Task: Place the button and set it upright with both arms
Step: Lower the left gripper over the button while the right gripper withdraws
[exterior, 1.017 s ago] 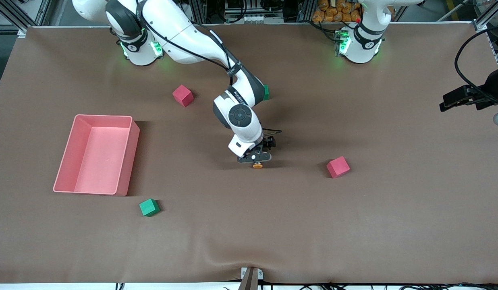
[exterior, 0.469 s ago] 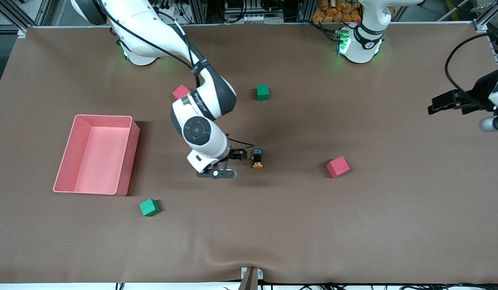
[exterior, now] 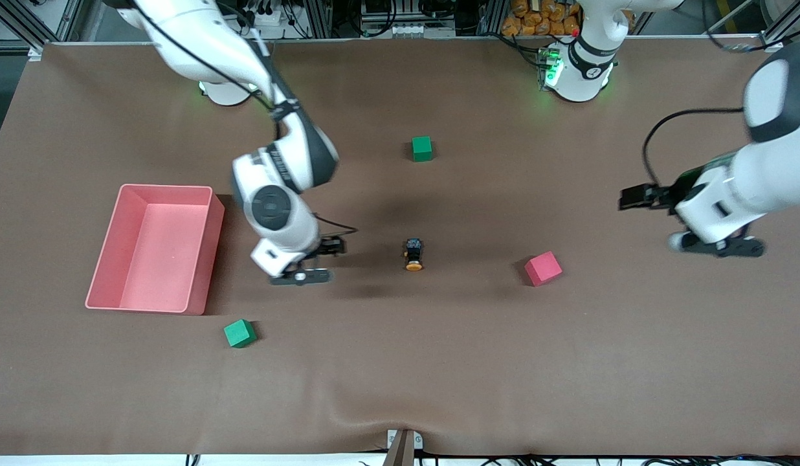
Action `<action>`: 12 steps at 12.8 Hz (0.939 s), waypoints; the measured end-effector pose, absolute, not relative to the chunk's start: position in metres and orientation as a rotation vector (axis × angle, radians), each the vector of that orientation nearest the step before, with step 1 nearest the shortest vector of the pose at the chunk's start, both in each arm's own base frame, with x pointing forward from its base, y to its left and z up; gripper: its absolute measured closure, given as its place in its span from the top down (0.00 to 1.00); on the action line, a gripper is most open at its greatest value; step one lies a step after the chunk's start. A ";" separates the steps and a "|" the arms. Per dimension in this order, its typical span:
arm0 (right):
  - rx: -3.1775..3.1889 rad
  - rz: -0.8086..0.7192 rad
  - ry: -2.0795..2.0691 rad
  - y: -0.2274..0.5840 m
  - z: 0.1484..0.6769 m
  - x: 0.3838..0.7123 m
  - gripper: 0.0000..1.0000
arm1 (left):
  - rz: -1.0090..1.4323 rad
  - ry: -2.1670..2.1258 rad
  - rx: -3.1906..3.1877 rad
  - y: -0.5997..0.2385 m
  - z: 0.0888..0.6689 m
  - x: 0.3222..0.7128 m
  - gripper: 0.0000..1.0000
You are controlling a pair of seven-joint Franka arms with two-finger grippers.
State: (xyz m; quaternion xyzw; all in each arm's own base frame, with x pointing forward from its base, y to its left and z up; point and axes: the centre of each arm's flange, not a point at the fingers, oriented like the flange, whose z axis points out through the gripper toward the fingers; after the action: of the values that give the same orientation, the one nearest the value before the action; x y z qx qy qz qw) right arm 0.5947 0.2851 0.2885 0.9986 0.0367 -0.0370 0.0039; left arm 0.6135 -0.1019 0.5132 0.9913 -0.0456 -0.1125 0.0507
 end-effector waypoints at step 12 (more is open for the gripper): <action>3.140 0.060 0.473 0.019 0.309 0.571 1.00 | -0.305 0.078 3.065 -0.349 0.386 0.607 1.00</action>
State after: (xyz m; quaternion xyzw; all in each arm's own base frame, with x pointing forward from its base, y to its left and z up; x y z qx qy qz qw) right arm 0.5713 0.0189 0.3086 0.9885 0.1488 0.0189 -0.0172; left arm 0.6070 -0.3488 0.3863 0.9943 0.0252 -0.0988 0.0301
